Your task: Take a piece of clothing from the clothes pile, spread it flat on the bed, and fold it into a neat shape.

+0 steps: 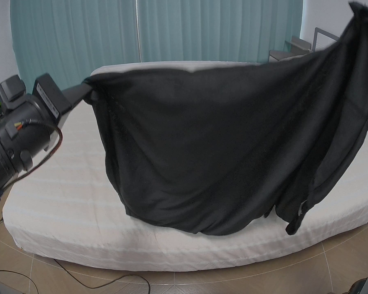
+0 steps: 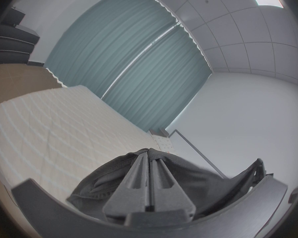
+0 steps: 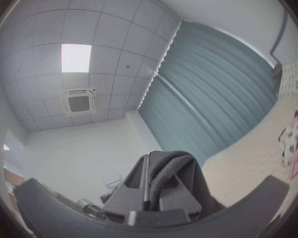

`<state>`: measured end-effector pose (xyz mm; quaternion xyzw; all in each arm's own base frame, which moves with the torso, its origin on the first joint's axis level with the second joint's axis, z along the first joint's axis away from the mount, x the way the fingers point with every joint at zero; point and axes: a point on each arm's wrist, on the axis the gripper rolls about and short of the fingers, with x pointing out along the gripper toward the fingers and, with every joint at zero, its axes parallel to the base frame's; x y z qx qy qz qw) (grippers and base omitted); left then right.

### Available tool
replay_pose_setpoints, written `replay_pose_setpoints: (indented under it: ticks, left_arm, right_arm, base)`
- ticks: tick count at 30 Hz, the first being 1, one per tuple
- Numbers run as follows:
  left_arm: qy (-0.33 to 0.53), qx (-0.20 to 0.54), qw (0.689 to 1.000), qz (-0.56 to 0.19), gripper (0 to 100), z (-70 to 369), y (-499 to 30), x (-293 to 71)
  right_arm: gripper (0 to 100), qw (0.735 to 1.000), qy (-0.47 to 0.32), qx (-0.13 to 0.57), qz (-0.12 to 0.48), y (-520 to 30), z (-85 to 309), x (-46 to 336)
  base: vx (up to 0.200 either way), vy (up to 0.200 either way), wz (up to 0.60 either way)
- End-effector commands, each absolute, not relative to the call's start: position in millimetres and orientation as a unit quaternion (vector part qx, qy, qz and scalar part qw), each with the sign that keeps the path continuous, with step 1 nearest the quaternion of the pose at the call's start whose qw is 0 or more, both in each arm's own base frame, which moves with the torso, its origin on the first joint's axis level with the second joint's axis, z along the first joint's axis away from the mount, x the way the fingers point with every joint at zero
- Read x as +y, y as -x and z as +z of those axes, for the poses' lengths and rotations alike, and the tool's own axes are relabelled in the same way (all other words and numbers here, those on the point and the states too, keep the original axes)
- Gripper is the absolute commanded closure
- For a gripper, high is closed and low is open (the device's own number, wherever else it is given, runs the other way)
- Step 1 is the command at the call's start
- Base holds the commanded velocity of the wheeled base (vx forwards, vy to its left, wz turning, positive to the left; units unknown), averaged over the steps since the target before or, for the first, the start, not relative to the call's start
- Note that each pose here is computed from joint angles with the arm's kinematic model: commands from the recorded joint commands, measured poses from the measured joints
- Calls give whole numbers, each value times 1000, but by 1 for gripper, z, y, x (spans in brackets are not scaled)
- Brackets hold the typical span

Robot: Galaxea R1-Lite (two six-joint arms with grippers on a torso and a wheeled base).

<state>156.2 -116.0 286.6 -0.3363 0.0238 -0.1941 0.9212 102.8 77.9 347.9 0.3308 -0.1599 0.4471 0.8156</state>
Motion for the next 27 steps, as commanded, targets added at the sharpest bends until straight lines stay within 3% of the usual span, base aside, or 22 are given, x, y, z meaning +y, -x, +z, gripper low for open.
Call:
replay_pose_setpoints:
  ticks: [1,4,8,15,27]
  left_arm:
    - [331,-8,935,-127,100,310,-201,-111]
    - [344,24,931,-118,100,295,-222,-124]
    - [347,74,930,-96,100,262,-258,-143]
    - [344,111,930,-65,100,233,-286,-144]
    - [327,160,930,-54,100,196,-322,-153]
  right_arm:
    - [100,864,-293,-237,335,-180,411,60]
    - [100,887,-293,-187,304,-224,392,65]
    - [100,914,-294,-98,262,-287,336,70]
    - [100,930,-296,-76,204,-357,274,67]
    - [100,936,-300,-11,186,-386,212,85]
  base:
    - [0,0,0]
    - [0,0,0]
    - [0,0,0]
    - [171,0,0]
    - [200,0,0]
